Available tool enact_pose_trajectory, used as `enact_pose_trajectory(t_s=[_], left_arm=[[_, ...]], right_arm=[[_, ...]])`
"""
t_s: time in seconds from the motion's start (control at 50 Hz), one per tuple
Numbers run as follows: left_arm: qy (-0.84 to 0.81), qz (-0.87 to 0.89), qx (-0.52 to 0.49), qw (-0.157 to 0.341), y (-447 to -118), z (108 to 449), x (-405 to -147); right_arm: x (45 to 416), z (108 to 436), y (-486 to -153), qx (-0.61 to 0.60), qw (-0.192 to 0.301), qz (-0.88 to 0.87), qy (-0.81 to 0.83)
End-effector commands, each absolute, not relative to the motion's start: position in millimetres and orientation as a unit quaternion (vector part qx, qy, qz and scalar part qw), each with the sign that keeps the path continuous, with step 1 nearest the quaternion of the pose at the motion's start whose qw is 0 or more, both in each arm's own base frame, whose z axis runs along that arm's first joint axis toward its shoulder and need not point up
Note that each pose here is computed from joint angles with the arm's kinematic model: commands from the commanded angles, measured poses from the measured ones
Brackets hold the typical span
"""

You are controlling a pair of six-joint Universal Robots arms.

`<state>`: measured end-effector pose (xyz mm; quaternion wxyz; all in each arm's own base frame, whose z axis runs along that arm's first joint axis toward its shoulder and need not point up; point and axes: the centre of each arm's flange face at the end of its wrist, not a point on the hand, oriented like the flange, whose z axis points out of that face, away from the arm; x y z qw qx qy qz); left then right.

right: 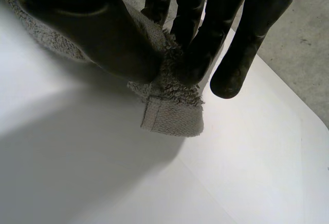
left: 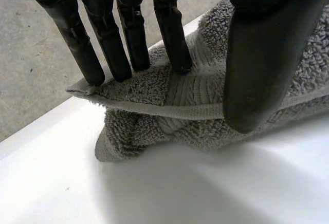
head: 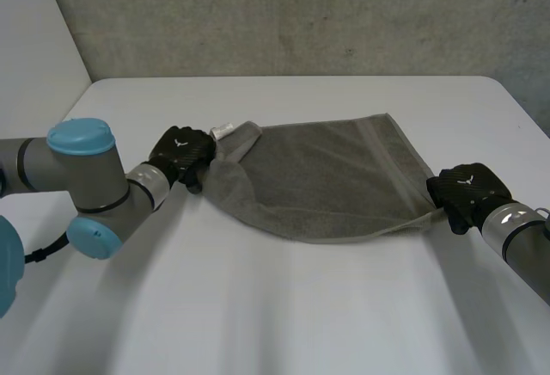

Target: Fold the towel.

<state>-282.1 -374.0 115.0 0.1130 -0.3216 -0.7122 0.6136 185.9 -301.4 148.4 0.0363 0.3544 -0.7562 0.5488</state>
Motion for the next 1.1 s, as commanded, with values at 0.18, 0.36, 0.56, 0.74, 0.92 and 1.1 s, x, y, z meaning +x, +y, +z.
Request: enact_pose_trajectory(t_s=[0.18, 0.36, 0.56, 0.74, 0.92, 1.1], left_arm=[[-0.713, 0.608, -0.332, 0.105, -381.2, 105.4, -284.3], [-0.718, 0.602, -0.333, 0.106, -382.6, 101.9, -284.7], [-0.708, 0.617, -0.328, 0.101, -383.0, 122.0, -284.6], [-0.691, 0.640, -0.323, 0.097, -374.4, 162.0, -278.5], [-0.700, 0.640, -0.308, 0.084, -357.9, 184.7, -252.8], [-0.725, 0.621, -0.288, 0.073, -332.4, 188.8, -219.6]], right_arm=[[186.0, 145.0, -304.1, 0.354, 0.037, 0.550, -0.756], [185.7, 144.6, -303.8, 0.353, 0.039, 0.549, -0.756], [185.5, 144.7, -303.5, 0.353, 0.040, 0.549, -0.756], [185.2, 147.3, -303.1, 0.352, 0.041, 0.551, -0.755], [186.0, 166.3, -305.3, 0.345, 0.043, 0.573, -0.742], [184.9, 196.2, -301.7, 0.337, 0.055, 0.605, -0.719]])
